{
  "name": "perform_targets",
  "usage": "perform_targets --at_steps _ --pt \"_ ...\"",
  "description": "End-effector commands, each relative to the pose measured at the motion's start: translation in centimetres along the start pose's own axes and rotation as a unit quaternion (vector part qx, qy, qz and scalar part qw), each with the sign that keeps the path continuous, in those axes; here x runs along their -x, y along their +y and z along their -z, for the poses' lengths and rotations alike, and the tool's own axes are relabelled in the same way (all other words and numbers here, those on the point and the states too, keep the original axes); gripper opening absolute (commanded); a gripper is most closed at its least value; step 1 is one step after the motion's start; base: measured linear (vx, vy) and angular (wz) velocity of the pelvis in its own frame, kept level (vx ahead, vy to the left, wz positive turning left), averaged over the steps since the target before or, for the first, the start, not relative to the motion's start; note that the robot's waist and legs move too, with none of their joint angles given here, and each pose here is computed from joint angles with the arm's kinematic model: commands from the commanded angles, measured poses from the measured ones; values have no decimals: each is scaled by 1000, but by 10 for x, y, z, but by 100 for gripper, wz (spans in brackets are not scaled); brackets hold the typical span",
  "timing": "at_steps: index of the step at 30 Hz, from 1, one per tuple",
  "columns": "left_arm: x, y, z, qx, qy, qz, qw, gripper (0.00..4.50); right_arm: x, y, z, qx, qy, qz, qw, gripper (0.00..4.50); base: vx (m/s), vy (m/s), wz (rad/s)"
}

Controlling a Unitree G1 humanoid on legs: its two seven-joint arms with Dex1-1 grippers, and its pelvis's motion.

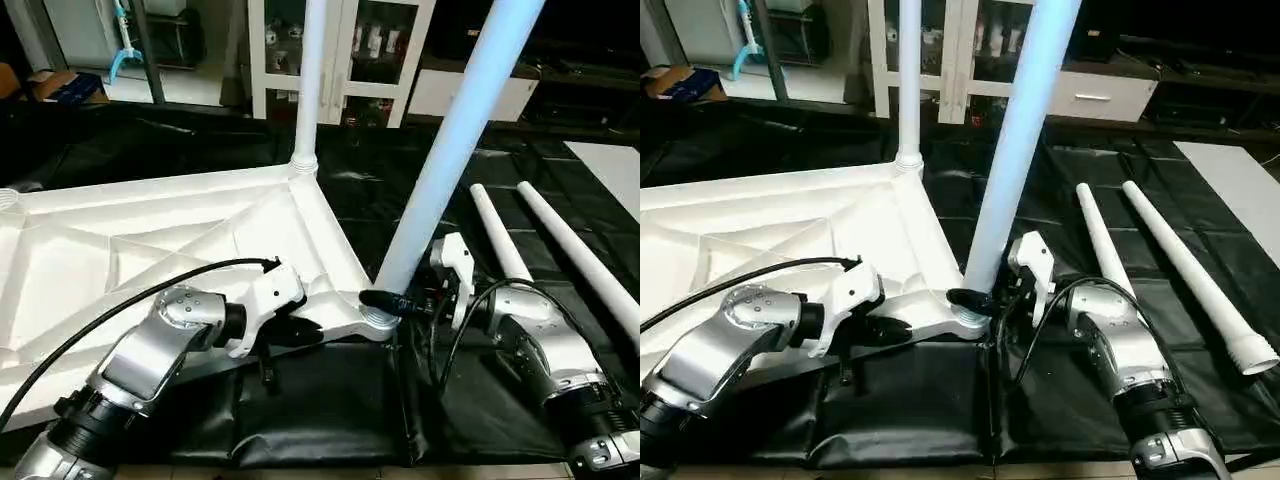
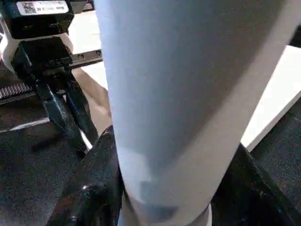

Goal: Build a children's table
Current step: Rotate leg to tighten

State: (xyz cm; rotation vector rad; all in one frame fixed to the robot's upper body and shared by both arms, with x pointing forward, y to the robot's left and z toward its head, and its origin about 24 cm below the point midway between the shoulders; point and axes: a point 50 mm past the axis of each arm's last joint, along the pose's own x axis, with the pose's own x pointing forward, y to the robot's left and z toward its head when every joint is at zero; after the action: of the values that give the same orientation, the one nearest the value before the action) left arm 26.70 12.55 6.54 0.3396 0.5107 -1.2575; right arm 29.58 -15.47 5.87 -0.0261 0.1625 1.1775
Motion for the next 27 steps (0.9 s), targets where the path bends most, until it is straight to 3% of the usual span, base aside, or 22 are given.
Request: perform_targets --at_steps 1,4,8,9,10,12,14,16,17,19,20,21,25,27 --pt "-2 -10 -9 -9 -24 47 999 0 16 -20 -5 -12 -8 85 996 195 0 0 0" --pt "-6 -2 -6 10 -7 8 1000 0 16 -33 13 -8 49 196 979 191 0 0 0" --pt "-17 14 -7 52 8 -87 995 0 18 -45 35 -41 100 358 928 191 0 0 0" --pt "-22 21 -9 71 12 -132 989 0 18 -47 42 -52 115 415 901 191 0 0 0" --pt "-30 28 -10 92 19 -187 978 0 16 -48 49 -65 122 486 863 191 0 0 0" --pt "-47 36 -19 89 15 -271 958 0 -10 -37 55 -68 126 526 838 191 0 0 0" --pt "-52 37 -22 83 12 -283 955 0 -18 -34 55 -69 125 525 839 191 0 0 0" --pt "-65 32 -36 73 -12 -280 957 0 -54 -21 47 -78 89 491 863 191 0 0 0" --pt "-65 32 -36 73 -12 -280 957 0 -54 -21 47 -78 89 491 863 191 0 0 0" --pt "-69 30 -43 69 -24 -279 958 0 -69 -16 38 -96 46 462 880 191 0 0 0" --pt "-67 31 -42 69 -23 -279 958 0 -70 -16 36 -98 34 454 885 191 0 0 0" --pt "-63 32 -40 62 -19 -278 958 0 -68 -16 29 -93 3 433 896 225 0 0 0" --pt "-56 32 -35 58 -16 -260 964 0 -64 -15 20 -78 -28 411 908 265 0 0 0" --pt "-47 27 -29 48 -29 -200 978 0 -52 -18 9 -67 -52 395 915 279 0 0 0"
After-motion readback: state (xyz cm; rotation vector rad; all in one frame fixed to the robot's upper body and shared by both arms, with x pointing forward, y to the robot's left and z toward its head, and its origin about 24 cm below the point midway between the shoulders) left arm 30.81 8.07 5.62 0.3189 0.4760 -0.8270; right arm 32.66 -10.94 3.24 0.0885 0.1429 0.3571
